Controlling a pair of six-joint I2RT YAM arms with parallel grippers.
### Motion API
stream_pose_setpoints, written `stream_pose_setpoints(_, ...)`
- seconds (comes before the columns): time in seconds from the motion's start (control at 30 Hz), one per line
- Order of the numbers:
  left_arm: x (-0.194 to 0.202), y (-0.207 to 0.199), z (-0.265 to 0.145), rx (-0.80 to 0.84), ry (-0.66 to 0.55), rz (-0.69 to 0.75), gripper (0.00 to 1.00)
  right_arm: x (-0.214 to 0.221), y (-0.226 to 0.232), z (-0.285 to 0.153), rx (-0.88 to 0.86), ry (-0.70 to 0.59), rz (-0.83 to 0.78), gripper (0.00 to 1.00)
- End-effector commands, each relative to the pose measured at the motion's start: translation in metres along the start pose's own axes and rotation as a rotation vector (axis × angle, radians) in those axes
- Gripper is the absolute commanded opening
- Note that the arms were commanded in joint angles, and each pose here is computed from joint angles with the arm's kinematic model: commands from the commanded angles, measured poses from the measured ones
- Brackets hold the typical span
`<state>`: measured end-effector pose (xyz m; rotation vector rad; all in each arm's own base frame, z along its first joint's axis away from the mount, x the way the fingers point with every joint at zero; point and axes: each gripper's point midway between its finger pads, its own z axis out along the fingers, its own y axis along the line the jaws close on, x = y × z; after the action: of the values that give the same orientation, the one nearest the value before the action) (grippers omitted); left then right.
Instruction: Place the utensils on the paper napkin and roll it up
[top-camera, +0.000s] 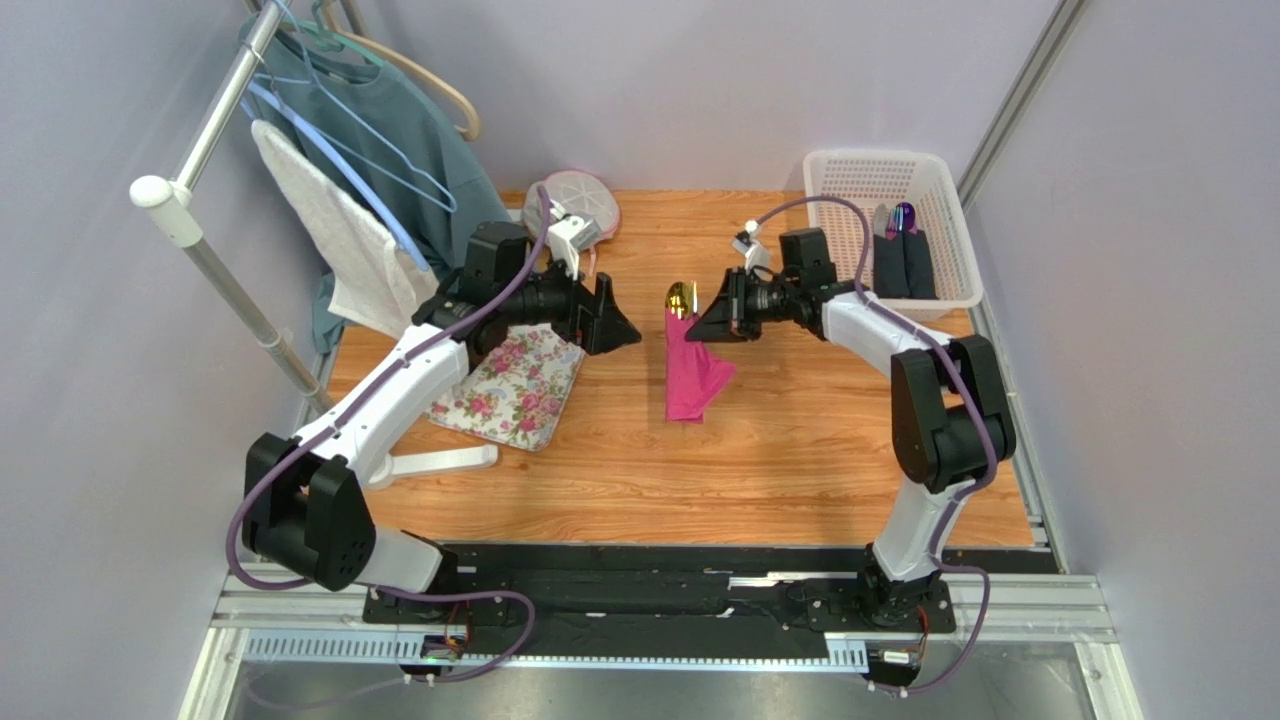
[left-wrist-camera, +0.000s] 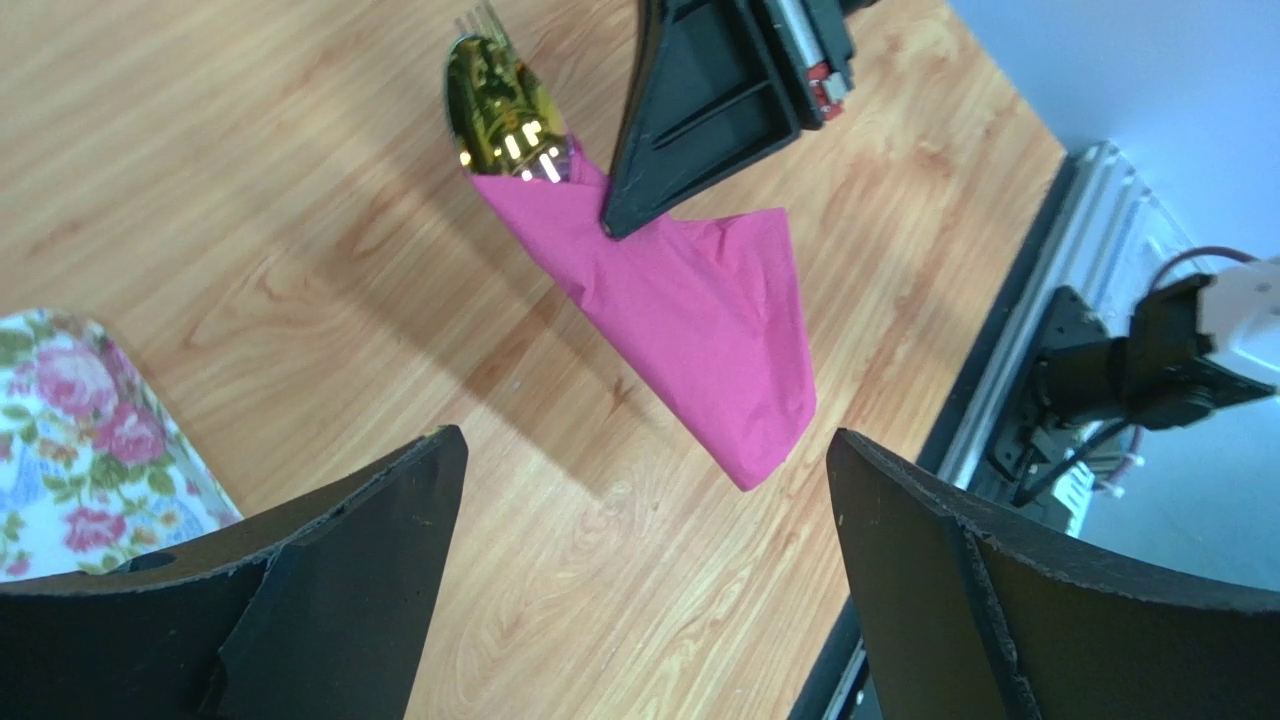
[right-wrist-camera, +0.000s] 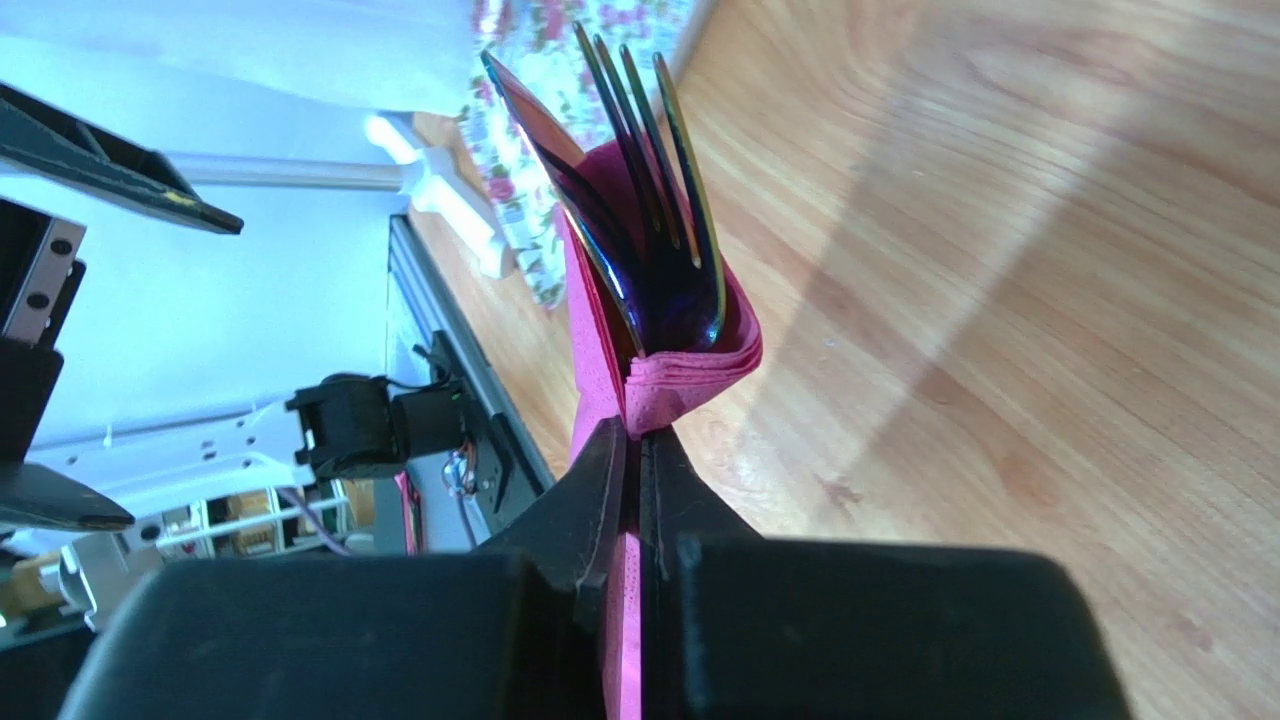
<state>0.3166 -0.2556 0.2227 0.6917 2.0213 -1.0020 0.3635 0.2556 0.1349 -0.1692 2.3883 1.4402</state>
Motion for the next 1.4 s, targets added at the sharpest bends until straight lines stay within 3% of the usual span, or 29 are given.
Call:
stream_pose_setpoints(0.0, -0.033, -0.032, -0.022, 0.148, -0.065, 0.046, 0.99, -0.015, 0.064, -0.033, -0.100, -0.006, -0.172, 0.00)
stream_pose_setpoints(0.27, -0.056, -0.065, -0.035, 0.296, -0.160, -0.073, 0.94, -0.014, 0.138, -0.081, -0.147, -0.056, -0.330, 0.00)
stream_pose_setpoints(0.43, -0.072, -0.082, -0.039, 0.348, -0.242, -0.071, 0.90, -0.009, 0.171, -0.098, -0.157, -0.103, -0.409, 0.00)
stream_pose_setpoints(0.63, -0.064, -0.105, -0.036, 0.384, -0.243, -0.056, 0.85, 0.004, 0.202, -0.107, -0.164, -0.141, -0.496, 0.00)
stream_pose_setpoints(1.17, -0.047, -0.141, -0.029, 0.459, -0.217, -0.034, 0.66, 0.032, 0.235, -0.103, -0.181, -0.125, -0.538, 0.00)
stream_pose_setpoints(1.37, -0.050, -0.142, -0.029, 0.466, -0.223, -0.039, 0.54, 0.034, 0.240, -0.104, -0.185, -0.127, -0.526, 0.00)
